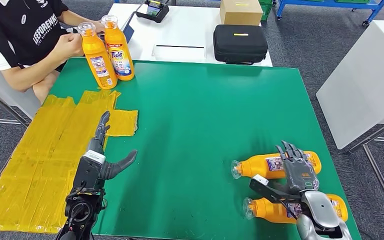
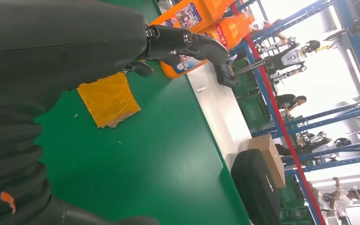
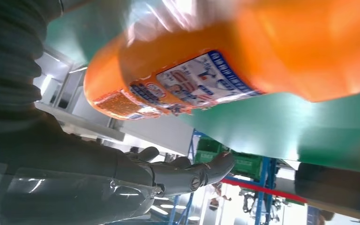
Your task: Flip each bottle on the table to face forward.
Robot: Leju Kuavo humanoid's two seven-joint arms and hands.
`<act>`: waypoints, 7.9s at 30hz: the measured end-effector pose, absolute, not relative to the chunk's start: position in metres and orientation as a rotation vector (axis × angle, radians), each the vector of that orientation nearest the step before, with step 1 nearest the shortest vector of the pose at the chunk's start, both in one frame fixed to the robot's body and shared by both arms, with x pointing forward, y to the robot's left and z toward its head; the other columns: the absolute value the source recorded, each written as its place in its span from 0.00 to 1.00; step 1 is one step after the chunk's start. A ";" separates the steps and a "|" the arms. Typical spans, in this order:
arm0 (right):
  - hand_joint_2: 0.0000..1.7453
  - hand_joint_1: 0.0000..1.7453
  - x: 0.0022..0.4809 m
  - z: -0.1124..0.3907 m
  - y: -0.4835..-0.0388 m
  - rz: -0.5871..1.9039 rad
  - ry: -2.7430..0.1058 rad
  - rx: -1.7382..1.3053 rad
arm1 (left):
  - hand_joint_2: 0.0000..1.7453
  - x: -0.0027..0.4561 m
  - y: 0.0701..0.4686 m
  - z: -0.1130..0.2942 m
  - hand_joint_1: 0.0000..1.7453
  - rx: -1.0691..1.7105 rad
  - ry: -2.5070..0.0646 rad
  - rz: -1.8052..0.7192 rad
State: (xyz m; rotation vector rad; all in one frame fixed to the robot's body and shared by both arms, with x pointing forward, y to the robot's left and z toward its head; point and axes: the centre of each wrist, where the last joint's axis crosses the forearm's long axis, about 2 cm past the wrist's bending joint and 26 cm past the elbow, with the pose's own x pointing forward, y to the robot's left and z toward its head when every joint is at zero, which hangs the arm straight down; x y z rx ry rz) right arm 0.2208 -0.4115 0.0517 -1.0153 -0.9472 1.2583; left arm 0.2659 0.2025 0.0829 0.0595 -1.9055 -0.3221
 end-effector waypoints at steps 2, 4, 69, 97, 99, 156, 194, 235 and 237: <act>1.00 0.00 0.221 0.052 -0.413 1.255 -0.938 -1.016 | 1.00 0.266 0.202 0.083 0.00 0.059 -1.903 -0.322; 1.00 0.00 0.221 0.051 -0.415 1.255 -0.927 -1.018 | 1.00 0.266 0.202 0.082 0.00 0.057 -1.900 -0.322; 1.00 1.00 0.266 0.028 -0.452 1.123 -0.616 -0.830 | 1.00 0.286 0.195 0.079 0.00 0.016 -1.855 -0.268; 1.00 1.00 0.266 0.046 -0.338 0.834 -1.233 -0.971 | 1.00 0.270 0.187 0.091 0.00 0.002 -1.876 -0.337; 1.00 1.00 0.268 0.049 -0.332 0.773 -1.292 -0.950 | 1.00 0.270 0.185 0.092 0.00 -0.027 -1.866 -0.344; 1.00 1.00 0.294 0.075 -0.129 0.686 -1.811 -0.036 | 1.00 0.296 0.141 0.139 0.00 -0.586 -1.846 -0.310; 1.00 0.00 0.285 0.072 -0.129 0.672 -1.863 -0.072 | 1.00 0.295 0.147 0.130 1.00 -0.547 -1.868 -0.142; 1.00 0.00 0.257 0.177 -0.177 0.145 -2.252 0.346 | 1.00 0.321 0.208 0.057 1.00 1.469 -1.373 -1.194; 1.00 0.00 0.254 0.177 -0.179 0.150 -2.265 0.327 | 1.00 0.321 0.214 0.050 1.00 1.465 -1.316 -1.241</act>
